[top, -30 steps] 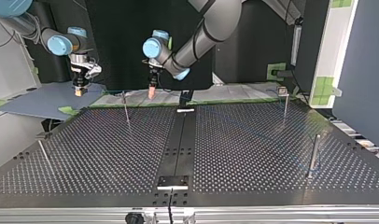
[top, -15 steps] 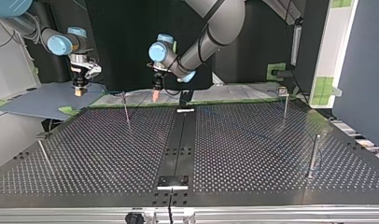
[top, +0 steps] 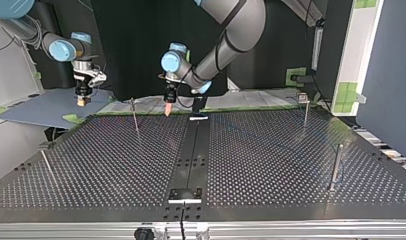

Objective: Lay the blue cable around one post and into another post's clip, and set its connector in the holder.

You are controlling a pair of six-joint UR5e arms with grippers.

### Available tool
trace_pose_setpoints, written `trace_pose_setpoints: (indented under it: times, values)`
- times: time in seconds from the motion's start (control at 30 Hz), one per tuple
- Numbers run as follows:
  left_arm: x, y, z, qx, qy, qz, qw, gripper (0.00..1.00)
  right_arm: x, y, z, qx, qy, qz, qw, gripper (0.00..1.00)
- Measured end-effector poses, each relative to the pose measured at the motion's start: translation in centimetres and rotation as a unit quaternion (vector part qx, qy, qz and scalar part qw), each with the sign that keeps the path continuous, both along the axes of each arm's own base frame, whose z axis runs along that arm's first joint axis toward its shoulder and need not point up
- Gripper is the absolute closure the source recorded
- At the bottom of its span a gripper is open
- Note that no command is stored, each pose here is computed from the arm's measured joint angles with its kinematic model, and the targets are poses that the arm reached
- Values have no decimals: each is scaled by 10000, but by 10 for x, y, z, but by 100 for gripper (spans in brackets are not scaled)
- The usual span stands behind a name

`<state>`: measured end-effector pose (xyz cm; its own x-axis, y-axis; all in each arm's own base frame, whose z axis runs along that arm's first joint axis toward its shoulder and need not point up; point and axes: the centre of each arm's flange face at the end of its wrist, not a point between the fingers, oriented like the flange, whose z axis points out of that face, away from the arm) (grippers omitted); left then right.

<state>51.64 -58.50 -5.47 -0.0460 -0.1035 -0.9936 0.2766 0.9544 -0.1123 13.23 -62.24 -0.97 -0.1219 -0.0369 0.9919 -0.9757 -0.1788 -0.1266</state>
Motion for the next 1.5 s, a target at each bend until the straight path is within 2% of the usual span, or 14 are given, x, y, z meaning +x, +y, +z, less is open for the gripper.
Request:
trace_pose_setpoints:
  times: [0.3,0.37,0.4,0.43,0.47,0.5,0.53,0.73,0.93,1.33,1.5]
  values:
    - [7,7,-1,97,28,18,9999,100,-1,-4,1,-18,-29,-2,10000,98]
    - [6,7,-1,119,56,0,9999,71,-1,-4,0,-8,-31,1,10000,98]
    - [6,7,-2,128,75,-14,9999,71,0,-4,0,-4,-32,3,10000,98]
    - [5,7,-2,136,96,-29,9999,47,0,-4,-1,0,-33,9,10000,98]
    - [4,7,-3,152,130,-48,9998,29,1,-3,-1,3,-33,17,10000,98]
    - [3,7,-3,169,157,-62,9997,29,1,-3,-1,6,-34,24,10000,98]
    - [2,7,-4,189,184,-80,9996,2,2,-3,-2,10,-34,30,10000,98]
    - [-10,0,-7,375,370,-327,9981,2,4,-2,-3,39,-36,55,10000,98]
    - [-23,-2,-2,643,489,-608,9949,2,6,-1,-5,58,-37,112,9999,98]
    - [-39,-8,40,452,204,-1132,9923,2,7,1,-9,127,-69,134,9998,98]
    - [-57,-9,40,564,305,-1392,9882,2,7,2,-10,149,-91,140,9997,98]
